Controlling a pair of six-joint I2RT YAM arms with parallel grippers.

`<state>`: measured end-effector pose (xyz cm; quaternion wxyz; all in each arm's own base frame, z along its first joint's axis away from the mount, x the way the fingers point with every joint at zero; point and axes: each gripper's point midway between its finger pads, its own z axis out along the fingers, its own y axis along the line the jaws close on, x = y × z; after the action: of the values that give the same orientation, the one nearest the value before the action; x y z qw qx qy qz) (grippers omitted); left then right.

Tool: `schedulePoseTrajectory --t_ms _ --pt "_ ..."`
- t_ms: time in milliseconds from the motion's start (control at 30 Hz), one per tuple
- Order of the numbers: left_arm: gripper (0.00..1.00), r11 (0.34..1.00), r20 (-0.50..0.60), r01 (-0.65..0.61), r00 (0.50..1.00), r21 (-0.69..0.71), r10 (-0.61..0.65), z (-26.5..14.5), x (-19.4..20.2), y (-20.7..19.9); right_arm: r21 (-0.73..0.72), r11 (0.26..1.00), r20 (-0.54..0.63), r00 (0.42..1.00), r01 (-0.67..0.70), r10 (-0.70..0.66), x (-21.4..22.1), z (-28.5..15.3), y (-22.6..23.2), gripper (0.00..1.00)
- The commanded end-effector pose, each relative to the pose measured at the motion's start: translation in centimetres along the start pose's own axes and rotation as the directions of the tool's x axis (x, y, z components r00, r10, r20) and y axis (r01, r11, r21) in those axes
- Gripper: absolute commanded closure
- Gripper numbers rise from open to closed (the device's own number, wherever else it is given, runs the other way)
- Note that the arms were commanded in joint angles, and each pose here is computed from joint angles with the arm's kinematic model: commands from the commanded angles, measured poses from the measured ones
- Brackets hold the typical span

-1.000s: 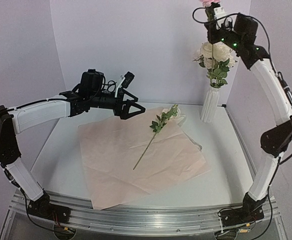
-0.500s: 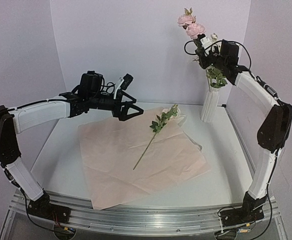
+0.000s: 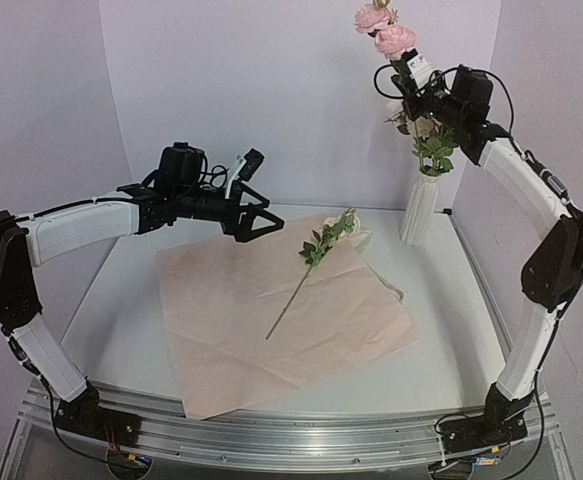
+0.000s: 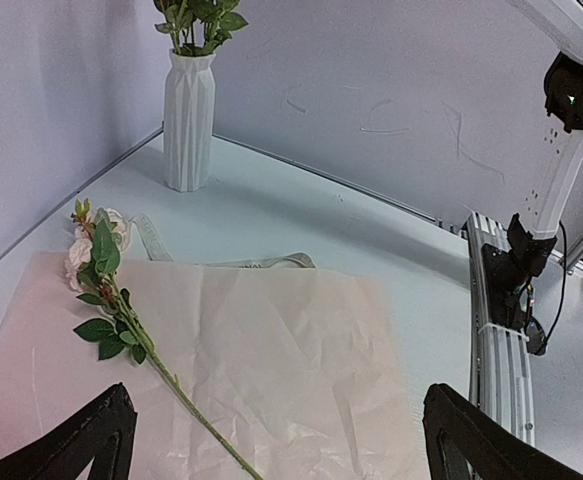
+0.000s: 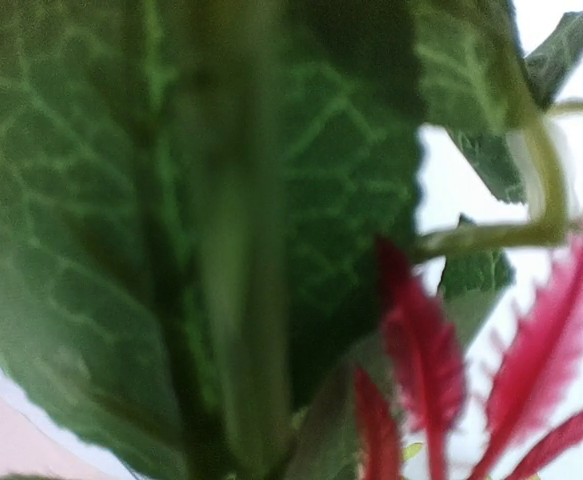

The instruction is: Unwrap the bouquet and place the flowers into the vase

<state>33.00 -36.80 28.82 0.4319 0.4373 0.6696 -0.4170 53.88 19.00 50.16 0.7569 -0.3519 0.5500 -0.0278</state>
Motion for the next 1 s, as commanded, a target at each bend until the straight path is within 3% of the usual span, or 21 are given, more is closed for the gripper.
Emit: schedulePoseTrajectory --t_ms 0,533,767,967 --pt "0.01 1.000 0.011 -0.016 1.000 -0.003 0.016 -0.1 -0.5 0.5 0.058 0.997 0.022 0.998 0.051 -0.052 -1.5 -1.6 -1.7 1.00" --pt "0.01 1.000 0.002 0.001 1.000 -0.012 -0.001 -0.4 -0.2 1.1 0.080 0.991 -0.037 0.993 -0.108 0.112 4.8 -1.3 -2.6 1.00" --pt "0.01 1.000 0.005 0.010 1.000 -0.011 -0.010 -0.4 0.0 1.3 0.115 0.962 -0.077 0.963 -0.247 0.257 9.8 -2.3 -1.6 1.00" --pt "0.01 1.000 0.002 0.024 1.000 -0.013 -0.024 -0.6 0.2 1.7 0.155 0.949 -0.147 0.943 -0.276 0.298 14.9 -2.9 -0.2 1.00"
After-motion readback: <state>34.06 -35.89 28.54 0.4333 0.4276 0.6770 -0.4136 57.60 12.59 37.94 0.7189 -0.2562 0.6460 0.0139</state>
